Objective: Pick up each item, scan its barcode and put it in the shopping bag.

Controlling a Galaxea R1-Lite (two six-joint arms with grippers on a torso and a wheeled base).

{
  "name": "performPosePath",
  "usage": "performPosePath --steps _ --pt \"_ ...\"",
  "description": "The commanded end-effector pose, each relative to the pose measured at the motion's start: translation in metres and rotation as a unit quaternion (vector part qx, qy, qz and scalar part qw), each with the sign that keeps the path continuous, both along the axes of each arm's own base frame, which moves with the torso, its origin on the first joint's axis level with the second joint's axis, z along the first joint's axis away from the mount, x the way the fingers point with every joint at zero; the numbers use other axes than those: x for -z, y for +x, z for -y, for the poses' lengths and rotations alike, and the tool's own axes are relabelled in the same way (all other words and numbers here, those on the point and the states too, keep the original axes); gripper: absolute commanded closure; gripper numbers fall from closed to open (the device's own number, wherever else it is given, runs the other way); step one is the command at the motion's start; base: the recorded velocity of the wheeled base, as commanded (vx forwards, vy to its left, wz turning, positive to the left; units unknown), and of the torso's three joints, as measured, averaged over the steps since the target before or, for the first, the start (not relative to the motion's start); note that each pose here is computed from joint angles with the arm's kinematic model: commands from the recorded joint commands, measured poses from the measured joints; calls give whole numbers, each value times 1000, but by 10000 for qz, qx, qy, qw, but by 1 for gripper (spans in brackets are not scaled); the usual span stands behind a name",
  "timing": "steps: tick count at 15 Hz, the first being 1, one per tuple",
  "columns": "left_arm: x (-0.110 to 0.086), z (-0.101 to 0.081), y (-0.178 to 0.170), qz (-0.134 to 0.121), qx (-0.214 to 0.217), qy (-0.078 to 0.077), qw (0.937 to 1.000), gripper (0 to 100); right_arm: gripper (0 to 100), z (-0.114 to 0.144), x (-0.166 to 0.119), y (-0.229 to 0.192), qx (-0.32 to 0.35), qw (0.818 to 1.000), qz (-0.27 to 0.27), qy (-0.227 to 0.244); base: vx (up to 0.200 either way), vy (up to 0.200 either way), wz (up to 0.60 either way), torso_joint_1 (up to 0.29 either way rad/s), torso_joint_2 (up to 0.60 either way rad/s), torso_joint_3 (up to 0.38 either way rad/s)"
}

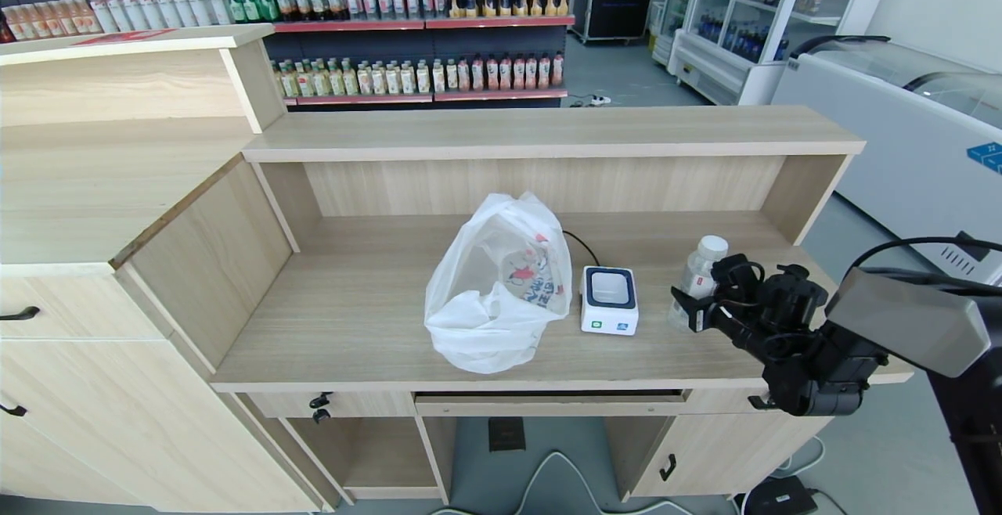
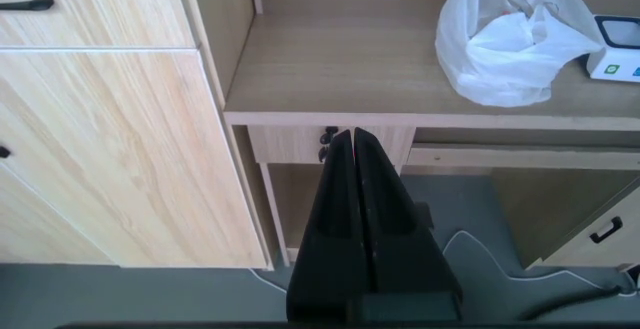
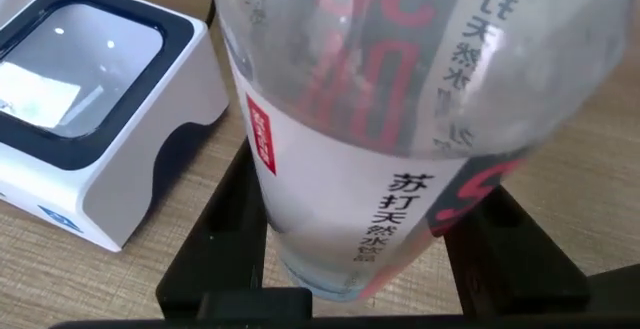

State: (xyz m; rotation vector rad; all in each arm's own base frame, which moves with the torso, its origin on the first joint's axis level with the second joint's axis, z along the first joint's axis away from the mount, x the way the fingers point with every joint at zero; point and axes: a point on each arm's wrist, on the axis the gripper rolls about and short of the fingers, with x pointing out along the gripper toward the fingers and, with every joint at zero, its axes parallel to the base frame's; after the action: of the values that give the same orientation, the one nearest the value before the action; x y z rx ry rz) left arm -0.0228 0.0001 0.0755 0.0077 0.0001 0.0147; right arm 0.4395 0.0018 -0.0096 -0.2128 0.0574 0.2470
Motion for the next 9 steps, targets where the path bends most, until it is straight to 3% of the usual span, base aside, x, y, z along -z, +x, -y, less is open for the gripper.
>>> performPosePath --steps 1,4,9 --pt "0 0 0 0 -3 0 10000 100 100 0 -2 0 5 10000 20 -3 0 0 0 0 0 0" --pt "0 0 0 0 4 0 10000 100 100 2 -12 -1 23 10000 72 33 0 0 0 0 0 0" --pt "0 0 0 0 -3 0 10000 100 100 3 -83 -16 -4 9975 145 696 0 0 0 0 0 0"
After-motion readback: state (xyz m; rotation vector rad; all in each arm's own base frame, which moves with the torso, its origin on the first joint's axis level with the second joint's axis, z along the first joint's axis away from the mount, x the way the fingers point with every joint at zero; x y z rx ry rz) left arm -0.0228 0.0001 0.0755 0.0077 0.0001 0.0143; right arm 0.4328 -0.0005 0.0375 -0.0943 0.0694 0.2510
